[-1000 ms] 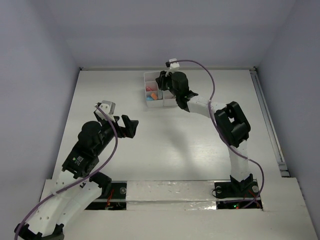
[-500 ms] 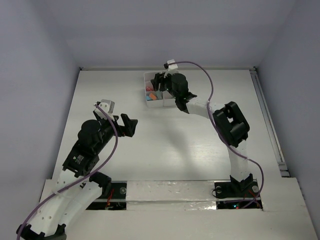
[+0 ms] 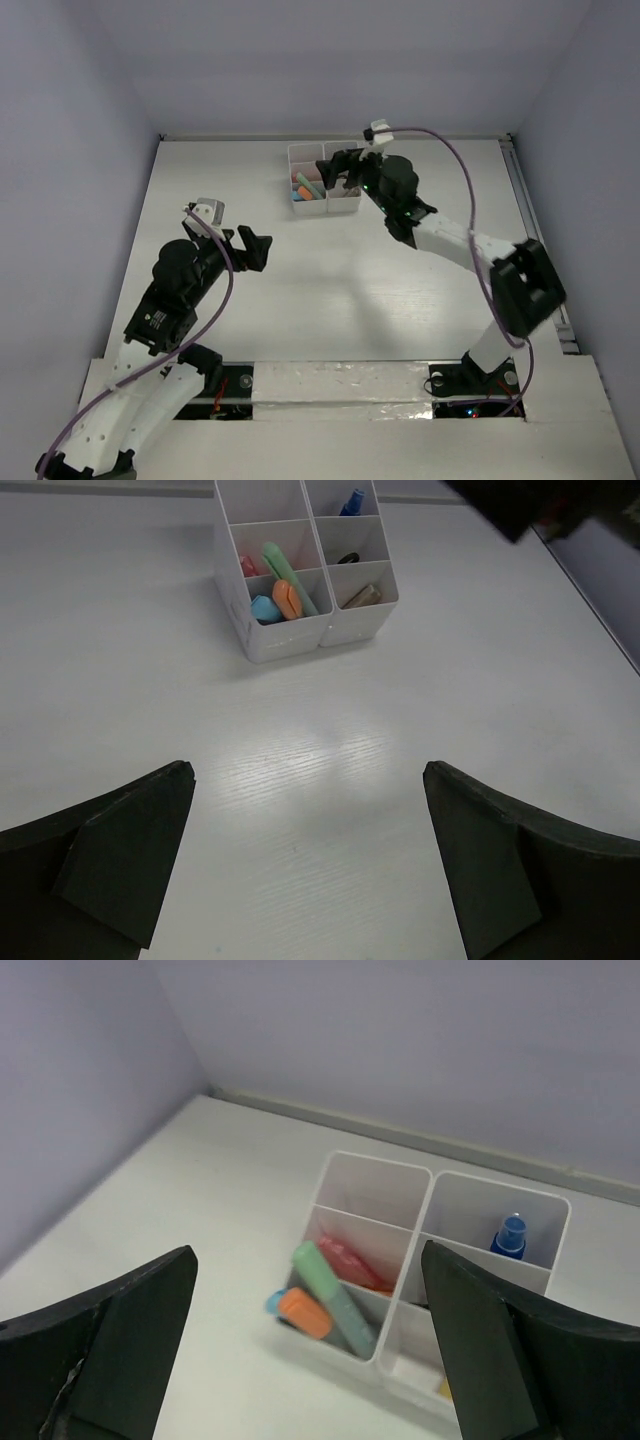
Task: Sort the stationery into containers
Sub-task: Reset both arms
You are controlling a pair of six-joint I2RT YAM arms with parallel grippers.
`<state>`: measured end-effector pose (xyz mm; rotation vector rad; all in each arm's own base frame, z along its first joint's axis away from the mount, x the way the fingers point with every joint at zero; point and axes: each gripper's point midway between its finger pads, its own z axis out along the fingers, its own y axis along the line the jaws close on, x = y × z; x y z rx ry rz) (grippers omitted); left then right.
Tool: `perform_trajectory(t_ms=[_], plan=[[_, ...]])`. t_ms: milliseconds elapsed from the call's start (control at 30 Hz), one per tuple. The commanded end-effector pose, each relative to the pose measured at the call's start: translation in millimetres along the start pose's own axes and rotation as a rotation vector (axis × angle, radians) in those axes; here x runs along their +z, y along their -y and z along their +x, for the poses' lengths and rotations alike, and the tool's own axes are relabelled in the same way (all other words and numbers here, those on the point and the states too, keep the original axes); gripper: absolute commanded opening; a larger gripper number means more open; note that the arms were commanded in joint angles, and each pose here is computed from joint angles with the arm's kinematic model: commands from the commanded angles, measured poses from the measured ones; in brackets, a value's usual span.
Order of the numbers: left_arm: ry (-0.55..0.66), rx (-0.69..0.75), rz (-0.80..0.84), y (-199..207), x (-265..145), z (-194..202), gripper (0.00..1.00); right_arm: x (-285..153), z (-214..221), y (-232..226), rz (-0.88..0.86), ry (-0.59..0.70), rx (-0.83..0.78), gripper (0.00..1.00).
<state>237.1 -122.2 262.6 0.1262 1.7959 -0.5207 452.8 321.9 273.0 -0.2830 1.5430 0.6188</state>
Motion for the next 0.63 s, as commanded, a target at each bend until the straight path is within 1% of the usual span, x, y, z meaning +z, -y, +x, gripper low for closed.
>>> perform_trajectory(t_ms=[0, 33, 67, 167, 200, 233, 267, 300, 333, 367, 433, 500, 533, 600], plan=[[0.095, -0.011, 0.008, 2.3, -4.7, -24.9, 0.99, -56.3, -72.4, -24.3, -0.075, 0.161, 0.053, 1.00], [0.116, -0.014, 0.017, 4.5, -8.2, -29.9, 0.99, -69.6, -72.8, -23.9, -0.071, 0.141, 0.059, 1.00], [0.140, -0.021, 0.028, 7.0, -10.0, -35.3, 0.99, -98.6, -91.5, -28.0, -0.088, 0.177, 0.075, 1.00], [0.210, -0.030, 0.076, 17.9, -19.6, -55.5, 0.99, -146.6, -111.4, -30.9, -0.106, 0.226, 0.096, 1.00], [0.231, -0.031, 0.092, 22.0, -23.0, -63.0, 0.99, -179.6, -130.8, -33.3, -0.122, 0.288, 0.101, 1.00], [0.271, -0.041, 0.110, 27.7, -30.7, -78.2, 0.99, -194.7, -132.5, -30.1, -0.107, 0.291, 0.111, 1.00], [0.291, -0.041, 0.115, 28.9, -31.8, -83.1, 0.99, -209.8, -141.1, -21.9, -0.061, 0.323, 0.136, 1.00], [0.334, -0.050, 0.129, 33.8, -40.5, -98.6, 0.99, -237.6, -154.2, -17.5, -0.046, 0.385, 0.150, 1.00], [0.370, -0.059, 0.146, 38.8, -47.7, -111.5, 0.99, -249.9, -159.0, -10.3, -0.012, 0.415, 0.158, 1.00], [0.409, -0.062, 0.162, 42.3, -52.1, -121.6, 0.99, -260.7, -163.9, 4.4, 0.065, 0.452, 0.180, 1.00], [0.448, -0.065, 0.201, 50.5, -60.1, -133.1, 0.99, -283.7, -168.7, 15.4, 0.115, 0.495, 0.204, 1.00], [0.462, -0.077, 0.235, 57.1, -63.3, -138.5, 0.99, -291.1, -168.4, 19.0, 0.133, 0.493, 0.204, 1.00], [0.452, -0.084, 0.257, 61.1, -62.3, -137.3, 0.99, -291.1, -160.2, 19.9, 0.141, 0.451, 0.195, 1.00], [0.440, -0.114, 0.272, 63.7, -60.3, -136.1, 0.99, -294.5, -164.7, 17.8, 0.138, 0.434, 0.199, 1.00]])
